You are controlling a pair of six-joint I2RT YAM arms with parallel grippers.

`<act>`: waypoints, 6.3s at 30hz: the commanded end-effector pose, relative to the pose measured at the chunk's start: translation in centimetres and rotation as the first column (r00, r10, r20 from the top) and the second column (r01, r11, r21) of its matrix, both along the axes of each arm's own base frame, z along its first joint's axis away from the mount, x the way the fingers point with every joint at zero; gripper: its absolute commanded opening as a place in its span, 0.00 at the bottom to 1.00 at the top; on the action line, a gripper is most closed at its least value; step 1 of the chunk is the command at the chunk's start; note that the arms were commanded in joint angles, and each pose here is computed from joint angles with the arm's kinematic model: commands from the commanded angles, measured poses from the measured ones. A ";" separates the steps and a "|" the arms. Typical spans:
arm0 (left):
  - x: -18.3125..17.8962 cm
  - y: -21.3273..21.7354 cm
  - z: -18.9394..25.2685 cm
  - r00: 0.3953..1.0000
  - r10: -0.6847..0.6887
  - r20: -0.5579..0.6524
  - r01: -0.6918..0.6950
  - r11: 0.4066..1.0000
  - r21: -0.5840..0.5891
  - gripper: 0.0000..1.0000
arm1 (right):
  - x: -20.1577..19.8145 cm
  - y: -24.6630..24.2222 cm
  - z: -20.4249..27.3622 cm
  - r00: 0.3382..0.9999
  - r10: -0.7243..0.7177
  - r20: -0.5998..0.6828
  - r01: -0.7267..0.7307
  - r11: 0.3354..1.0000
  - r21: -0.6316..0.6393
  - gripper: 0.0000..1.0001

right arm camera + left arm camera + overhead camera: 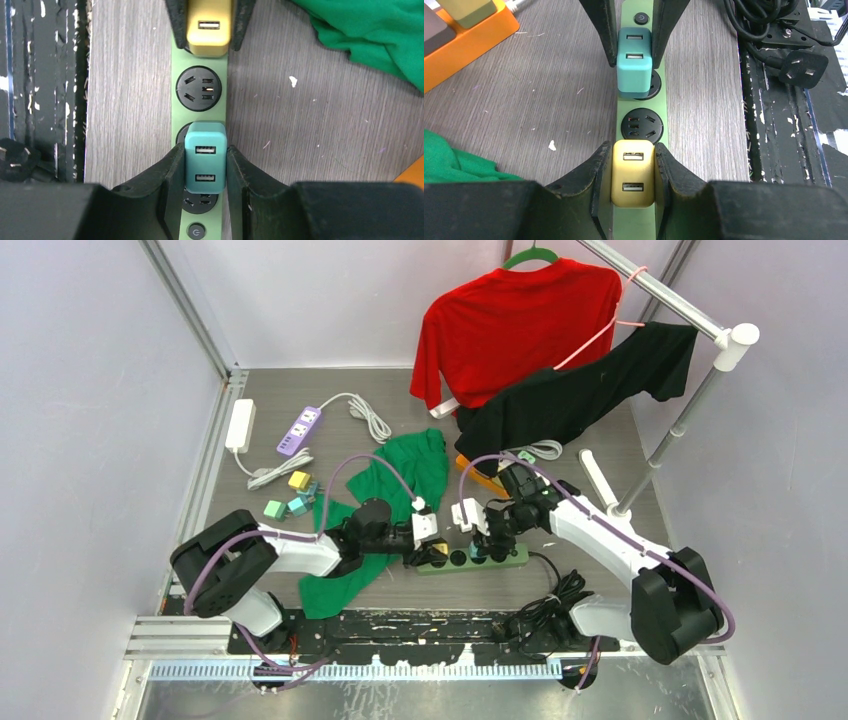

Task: Pull the plug off the socket
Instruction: Remove the plug from the socket, then place the plug at the center of the board.

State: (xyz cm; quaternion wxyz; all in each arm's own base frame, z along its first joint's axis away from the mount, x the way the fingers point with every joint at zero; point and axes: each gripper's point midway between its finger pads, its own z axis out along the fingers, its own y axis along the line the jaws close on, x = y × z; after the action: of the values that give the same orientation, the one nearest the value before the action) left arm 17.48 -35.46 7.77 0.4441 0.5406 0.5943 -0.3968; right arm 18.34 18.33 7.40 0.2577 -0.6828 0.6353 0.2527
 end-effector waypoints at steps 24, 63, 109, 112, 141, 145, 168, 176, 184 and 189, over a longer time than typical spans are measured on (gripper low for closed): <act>0.5 2.0 -4.5 0.999 0.050 -0.008 -0.049 0.987 0.153 0.00 | -3.8 -0.1 1.8 0.984 0.175 -0.043 -0.171 0.982 0.079 0.01; 1.0 1.9 -4.3 0.996 0.087 -0.020 -0.083 0.986 0.145 0.01 | -2.5 2.4 5.7 0.991 0.033 -0.130 -0.009 0.984 0.177 0.01; 0.6 1.4 9.9 0.578 0.402 -0.710 -0.601 0.798 -0.038 0.85 | 1.4 3.4 7.9 0.628 -0.398 -0.669 0.498 0.866 -0.047 0.01; 0.1 0.9 8.3 0.572 0.554 -0.605 -0.647 0.758 0.083 0.86 | 1.4 3.3 7.8 0.623 -0.400 -0.672 0.498 0.865 -0.053 0.01; 1.3 -4.8 8.0 0.446 0.820 -0.358 -0.823 0.533 0.196 0.59 | 1.2 3.4 7.8 0.598 -0.393 -0.699 0.491 0.869 -0.069 0.01; 1.5 -5.1 7.5 0.434 0.829 -0.353 -0.830 0.520 0.202 0.60 | 1.2 3.4 7.8 0.596 -0.392 -0.701 0.490 0.869 -0.069 0.01; 2.7 -2.8 6.6 0.405 0.877 -0.257 -0.874 0.454 0.173 0.00 | 0.9 3.1 8.1 0.653 -0.355 -0.669 0.449 0.893 -0.035 0.51; 3.0 0.7 7.2 0.359 0.915 -0.183 -0.905 0.389 0.170 0.00 | 0.7 3.0 8.2 0.661 -0.346 -0.666 0.435 0.900 -0.036 0.99; 3.6 5.6 7.6 0.255 0.967 -0.020 -0.952 0.255 0.172 0.00 | 0.9 3.0 8.0 0.658 -0.357 -0.663 0.440 0.897 -0.046 1.00; 4.2 8.5 7.5 0.169 0.983 0.065 -0.974 0.157 0.165 0.00 | 1.0 2.9 7.8 0.654 -0.367 -0.661 0.445 0.894 -0.056 1.00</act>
State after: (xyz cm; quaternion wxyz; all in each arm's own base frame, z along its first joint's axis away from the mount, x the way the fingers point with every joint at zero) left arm 20.39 -30.38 13.26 0.4921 0.0943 0.8645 -0.0390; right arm 19.37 20.97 14.42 0.1009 -0.3692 0.8123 0.4402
